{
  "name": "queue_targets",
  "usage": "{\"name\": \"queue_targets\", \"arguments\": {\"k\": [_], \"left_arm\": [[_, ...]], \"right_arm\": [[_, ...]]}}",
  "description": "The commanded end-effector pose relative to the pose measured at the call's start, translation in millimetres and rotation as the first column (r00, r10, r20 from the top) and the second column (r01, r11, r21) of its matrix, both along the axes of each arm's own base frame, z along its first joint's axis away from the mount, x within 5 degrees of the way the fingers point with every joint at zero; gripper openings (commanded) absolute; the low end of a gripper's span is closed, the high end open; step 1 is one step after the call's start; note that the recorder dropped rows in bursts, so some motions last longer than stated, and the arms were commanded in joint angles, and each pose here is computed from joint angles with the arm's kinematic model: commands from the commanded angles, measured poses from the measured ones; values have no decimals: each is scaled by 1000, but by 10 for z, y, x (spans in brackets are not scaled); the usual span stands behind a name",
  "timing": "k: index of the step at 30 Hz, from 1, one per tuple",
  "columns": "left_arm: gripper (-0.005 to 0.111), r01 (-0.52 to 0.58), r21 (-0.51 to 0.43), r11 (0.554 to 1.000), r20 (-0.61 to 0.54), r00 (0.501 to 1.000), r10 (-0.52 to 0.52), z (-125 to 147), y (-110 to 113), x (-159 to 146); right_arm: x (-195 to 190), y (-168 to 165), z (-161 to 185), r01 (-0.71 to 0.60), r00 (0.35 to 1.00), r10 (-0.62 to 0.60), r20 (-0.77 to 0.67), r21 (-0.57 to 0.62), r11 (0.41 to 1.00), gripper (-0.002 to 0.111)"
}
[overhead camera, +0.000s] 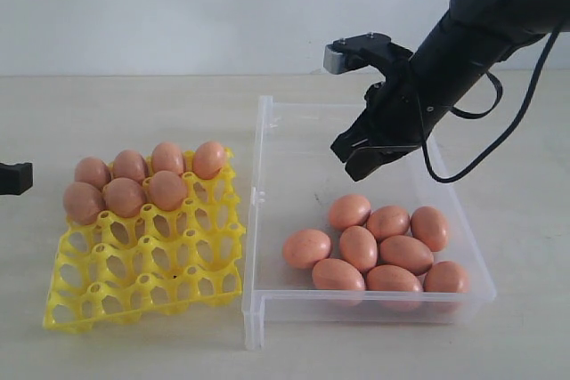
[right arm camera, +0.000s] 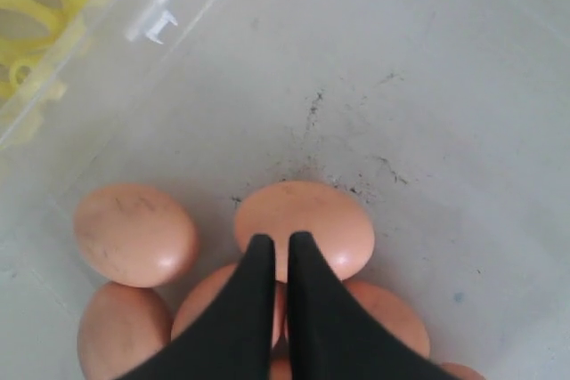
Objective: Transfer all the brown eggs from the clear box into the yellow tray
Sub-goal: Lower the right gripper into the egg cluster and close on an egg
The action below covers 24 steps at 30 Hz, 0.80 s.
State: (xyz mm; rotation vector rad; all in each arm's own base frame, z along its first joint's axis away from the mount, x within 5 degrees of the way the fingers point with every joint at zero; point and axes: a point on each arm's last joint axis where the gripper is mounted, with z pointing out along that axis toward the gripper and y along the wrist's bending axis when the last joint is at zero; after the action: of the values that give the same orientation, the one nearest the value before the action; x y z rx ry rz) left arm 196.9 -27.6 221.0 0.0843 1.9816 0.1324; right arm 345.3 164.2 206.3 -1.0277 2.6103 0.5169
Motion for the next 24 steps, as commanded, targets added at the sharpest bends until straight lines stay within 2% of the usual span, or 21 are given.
{"name": "queue_targets", "arguments": {"k": [1,6,8,12,15,17,20,21,24], "left_arm": [[4,-7,-5,1000,11,1000,7,12,10,-9],[4,-9,-2,1000,14,1000,9,15,13,-8],[4,-9,-2,1000,14,1000,9,15,13,-8],[4,-9,-2,1000,14,1000,9,15,13,-8],[4,-12,-1,1000,17,1000,12,18,15,-7],[4,-12,-1,1000,17,1000,12,18,15,-7],[4,-12,-1,1000,17,1000,12,18,15,-7],[4,-12,-1,1000,17,1000,12,18,15,-7],[4,-12,-1,1000,17,1000,12,18,15,-7]], "right_arm": [[-11,-68,-10,6,1000,-8,-29,-41,999,10],[-23,-155,-44,21,998,-28,-48,-141,990,45],[-32,-171,-49,10,998,-19,-53,-161,987,54],[-18,-170,-48,19,999,-26,-40,-158,987,54],[18,-132,-38,114,992,-118,-35,-104,988,54],[13,-91,-45,121,991,-125,-40,-88,989,54],[-18,-54,-107,73,996,-81,-49,-137,988,54],[-36,-46,-167,31,998,-42,-48,-203,979,54],[-47,-40,-215,-26,999,18,-33,-279,960,54]]}}
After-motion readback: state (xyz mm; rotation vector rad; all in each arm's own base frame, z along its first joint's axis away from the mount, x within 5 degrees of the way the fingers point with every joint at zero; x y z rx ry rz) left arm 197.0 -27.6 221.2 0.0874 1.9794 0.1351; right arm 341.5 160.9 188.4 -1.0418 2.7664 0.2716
